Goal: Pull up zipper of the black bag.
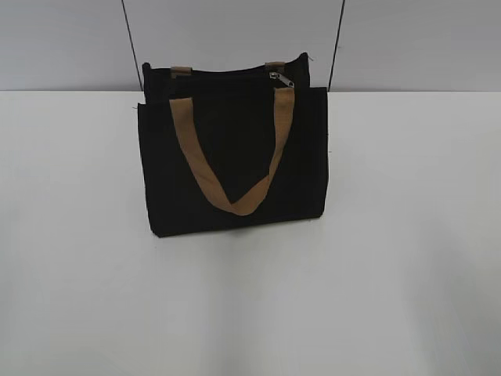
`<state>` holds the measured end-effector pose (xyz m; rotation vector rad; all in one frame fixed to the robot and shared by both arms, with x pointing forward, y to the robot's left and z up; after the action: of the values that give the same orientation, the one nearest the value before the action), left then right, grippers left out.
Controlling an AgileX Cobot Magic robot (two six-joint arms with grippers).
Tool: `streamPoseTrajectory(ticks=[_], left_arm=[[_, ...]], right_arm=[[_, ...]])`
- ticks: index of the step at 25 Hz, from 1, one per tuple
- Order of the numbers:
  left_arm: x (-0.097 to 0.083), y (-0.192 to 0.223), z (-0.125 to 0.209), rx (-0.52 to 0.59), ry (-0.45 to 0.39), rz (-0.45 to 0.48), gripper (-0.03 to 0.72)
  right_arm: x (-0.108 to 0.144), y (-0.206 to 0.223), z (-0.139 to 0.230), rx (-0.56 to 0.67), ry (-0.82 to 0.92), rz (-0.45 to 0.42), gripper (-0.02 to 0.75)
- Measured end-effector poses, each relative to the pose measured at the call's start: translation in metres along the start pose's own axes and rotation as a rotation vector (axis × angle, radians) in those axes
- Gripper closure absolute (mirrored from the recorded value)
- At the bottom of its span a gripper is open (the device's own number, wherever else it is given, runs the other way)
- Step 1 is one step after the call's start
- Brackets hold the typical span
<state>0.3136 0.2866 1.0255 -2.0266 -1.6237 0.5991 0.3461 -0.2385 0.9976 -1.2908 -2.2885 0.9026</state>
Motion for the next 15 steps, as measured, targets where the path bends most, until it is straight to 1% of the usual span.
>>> streamPoseTrajectory(ticks=[4, 8, 10, 15], left_arm=[[0.000, 0.000, 0.000, 0.001, 0.001, 0.000, 0.235], [0.000, 0.000, 0.000, 0.001, 0.001, 0.000, 0.235], [0.000, 0.000, 0.000, 0.001, 0.001, 0.000, 0.235], [0.000, 0.000, 0.000, 0.001, 0.001, 0.000, 0.237]], right_arm=[[0.001, -0.004, 0.002, 0.035, -0.013, -0.008, 0.195], [-0.001, -0.008, 0.018, 0.151, -0.052, 0.005, 0.195], [-0.005, -0.007, 0.028, 0.209, -0.052, 0.032, 0.195], [-0.022, -0.010, 0.034, 0.244, 0.042, 0.152, 0.197]])
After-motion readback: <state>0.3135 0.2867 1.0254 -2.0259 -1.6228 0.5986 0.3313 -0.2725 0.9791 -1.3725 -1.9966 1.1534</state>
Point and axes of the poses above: a point on each arm's last joint axis where the gripper is mounted, y pointing out along that axis toward the gripper, x along the wrist's bending axis when the last joint is at zero, z = x × y, the point moved 6 cm from there along y, pointing out along that axis toward the gripper, and after that the axes turned 1 degree about -y, right-handed, at the moved point
